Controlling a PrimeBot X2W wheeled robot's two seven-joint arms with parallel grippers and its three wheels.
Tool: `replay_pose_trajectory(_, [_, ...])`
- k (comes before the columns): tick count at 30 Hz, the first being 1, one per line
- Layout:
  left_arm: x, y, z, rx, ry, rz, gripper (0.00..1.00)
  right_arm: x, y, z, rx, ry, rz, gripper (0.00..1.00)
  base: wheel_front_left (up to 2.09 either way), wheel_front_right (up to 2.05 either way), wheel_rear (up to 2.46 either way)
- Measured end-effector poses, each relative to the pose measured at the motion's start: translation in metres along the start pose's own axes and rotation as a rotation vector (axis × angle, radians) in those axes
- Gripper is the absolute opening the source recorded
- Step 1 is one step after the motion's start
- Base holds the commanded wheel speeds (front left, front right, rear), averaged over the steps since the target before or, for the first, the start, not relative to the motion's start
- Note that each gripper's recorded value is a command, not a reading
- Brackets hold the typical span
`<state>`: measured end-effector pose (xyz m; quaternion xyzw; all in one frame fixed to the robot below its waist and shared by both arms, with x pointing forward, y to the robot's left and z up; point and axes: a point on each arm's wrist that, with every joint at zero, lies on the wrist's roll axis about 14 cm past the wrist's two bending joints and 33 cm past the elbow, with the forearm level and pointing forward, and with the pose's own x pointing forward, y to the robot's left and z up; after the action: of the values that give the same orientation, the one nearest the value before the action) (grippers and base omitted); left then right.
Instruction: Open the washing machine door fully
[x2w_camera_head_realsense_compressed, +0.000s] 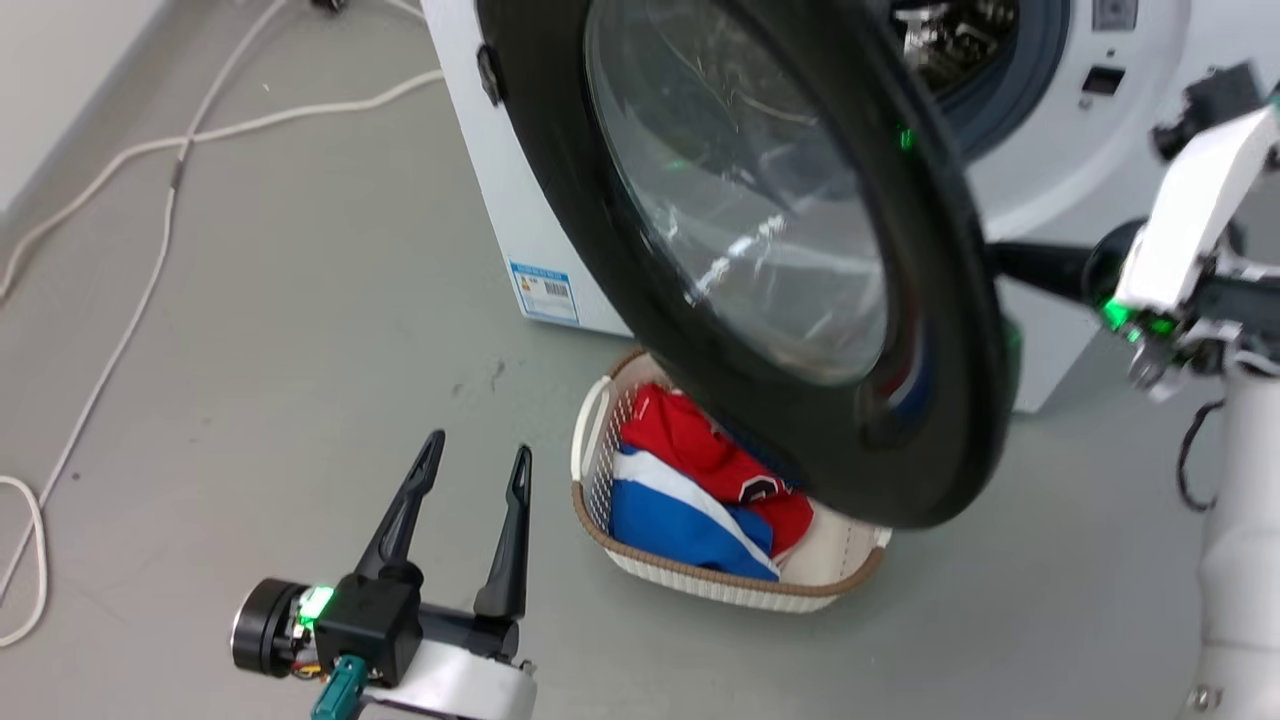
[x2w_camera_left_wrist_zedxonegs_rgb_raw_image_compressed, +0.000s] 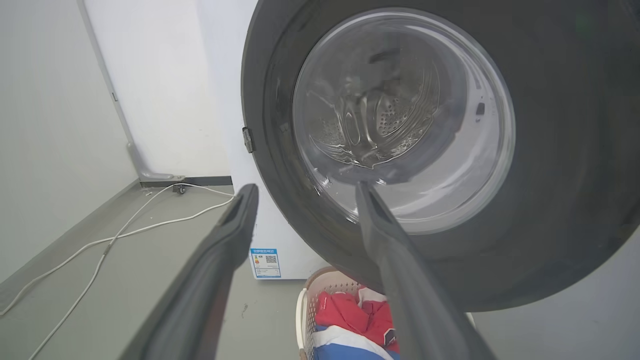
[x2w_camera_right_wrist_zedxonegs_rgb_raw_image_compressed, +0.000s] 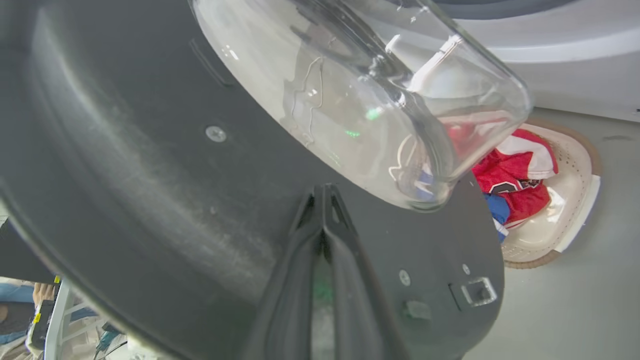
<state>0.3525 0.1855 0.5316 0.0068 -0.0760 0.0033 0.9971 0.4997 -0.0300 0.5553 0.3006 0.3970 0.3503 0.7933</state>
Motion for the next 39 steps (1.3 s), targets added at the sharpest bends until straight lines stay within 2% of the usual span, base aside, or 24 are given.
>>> replay_pose_trajectory(10, [-0.031,0.014,0.009,0.009,-0.015,0.055,1.00,0.005,0.037,-0.055,-0.006,0.102,0.119,0.00,0.00,0.00,0.00])
replay_pose_trajectory(21, [-0.053,0.041,0.018,-0.008,-0.038,0.161,1.00,0.032,0.079,-0.119,-0.035,0.264,0.268,0.00,0.00,0.00,0.00])
replay_pose_trajectory(31, [-0.069,0.054,0.019,-0.008,-0.036,0.210,1.00,0.047,0.108,-0.151,-0.049,0.319,0.349,0.00,0.00,0.00,0.00])
replay_pose_trajectory(39, [-0.070,0.055,0.018,-0.012,-0.038,0.215,1.00,0.045,0.108,-0.150,-0.027,0.281,0.356,0.00,0.00,0.00,0.00])
